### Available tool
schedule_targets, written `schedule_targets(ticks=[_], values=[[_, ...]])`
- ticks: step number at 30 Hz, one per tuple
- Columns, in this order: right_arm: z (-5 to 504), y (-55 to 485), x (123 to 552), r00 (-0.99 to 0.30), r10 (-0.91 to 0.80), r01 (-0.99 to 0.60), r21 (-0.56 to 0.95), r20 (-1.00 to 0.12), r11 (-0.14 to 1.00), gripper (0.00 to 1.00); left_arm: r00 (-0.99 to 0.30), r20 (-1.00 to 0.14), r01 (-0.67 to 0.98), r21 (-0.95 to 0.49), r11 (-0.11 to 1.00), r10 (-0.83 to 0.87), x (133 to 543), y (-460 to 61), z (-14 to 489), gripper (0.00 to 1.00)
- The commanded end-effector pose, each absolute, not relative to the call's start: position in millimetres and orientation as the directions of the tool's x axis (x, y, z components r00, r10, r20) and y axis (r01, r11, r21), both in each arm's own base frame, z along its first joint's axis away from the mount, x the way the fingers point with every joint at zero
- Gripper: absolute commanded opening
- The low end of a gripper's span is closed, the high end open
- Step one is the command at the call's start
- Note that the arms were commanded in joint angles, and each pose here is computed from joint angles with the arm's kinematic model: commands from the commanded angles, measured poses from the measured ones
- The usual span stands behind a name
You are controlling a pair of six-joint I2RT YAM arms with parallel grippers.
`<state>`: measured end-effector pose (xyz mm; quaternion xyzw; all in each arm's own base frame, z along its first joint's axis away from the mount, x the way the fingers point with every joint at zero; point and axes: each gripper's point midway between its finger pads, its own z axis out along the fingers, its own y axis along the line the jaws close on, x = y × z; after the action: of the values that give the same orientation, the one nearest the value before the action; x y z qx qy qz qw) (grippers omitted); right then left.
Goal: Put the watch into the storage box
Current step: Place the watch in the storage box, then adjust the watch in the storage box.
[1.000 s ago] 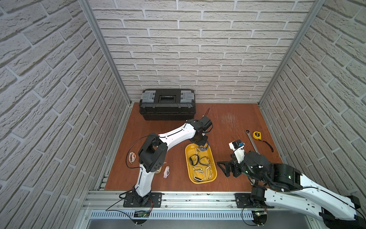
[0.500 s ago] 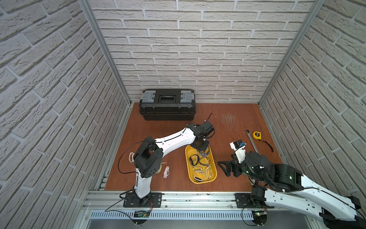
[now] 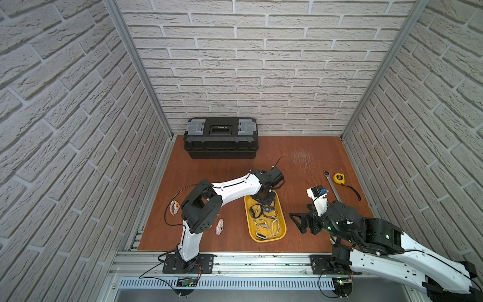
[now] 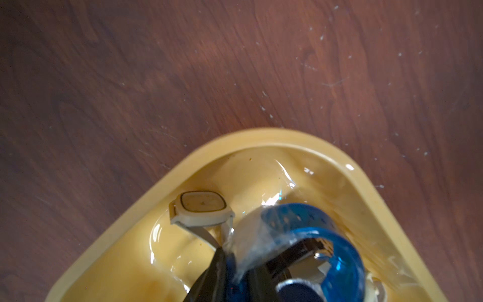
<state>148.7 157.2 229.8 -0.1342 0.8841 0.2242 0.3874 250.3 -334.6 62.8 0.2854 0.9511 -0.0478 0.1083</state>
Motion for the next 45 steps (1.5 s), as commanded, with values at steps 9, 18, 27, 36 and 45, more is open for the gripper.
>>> schedule_targets(ticks=[9,18,27,36,45], values=[[229,159,153,-0.659,-0.052,-0.398,0.29,-0.75,0.87,1.0,-0.801,-0.298,0.547,-0.012,0.837,0.52,252,-340,82,0.59],[231,166,156,-0.658,-0.066,-0.411,0.285,-0.75,0.866,1.0,-0.793,-0.367,0.537,-0.041,0.843,0.487,251,-339,128,0.72],[228,167,156,-0.666,-0.058,-0.4,0.291,-0.744,0.869,1.0,-0.801,-0.421,0.496,-0.071,0.866,0.424,250,-325,156,0.74],[203,188,159,-0.72,-0.134,-0.41,0.262,-0.681,0.873,1.0,-0.769,-0.59,0.417,-0.173,0.892,0.245,234,-279,212,0.79],[162,201,195,-0.821,-0.139,-0.292,0.198,-0.554,0.936,0.94,-0.786,-0.613,0.287,-0.239,0.928,0.085,197,-205,209,0.85]])
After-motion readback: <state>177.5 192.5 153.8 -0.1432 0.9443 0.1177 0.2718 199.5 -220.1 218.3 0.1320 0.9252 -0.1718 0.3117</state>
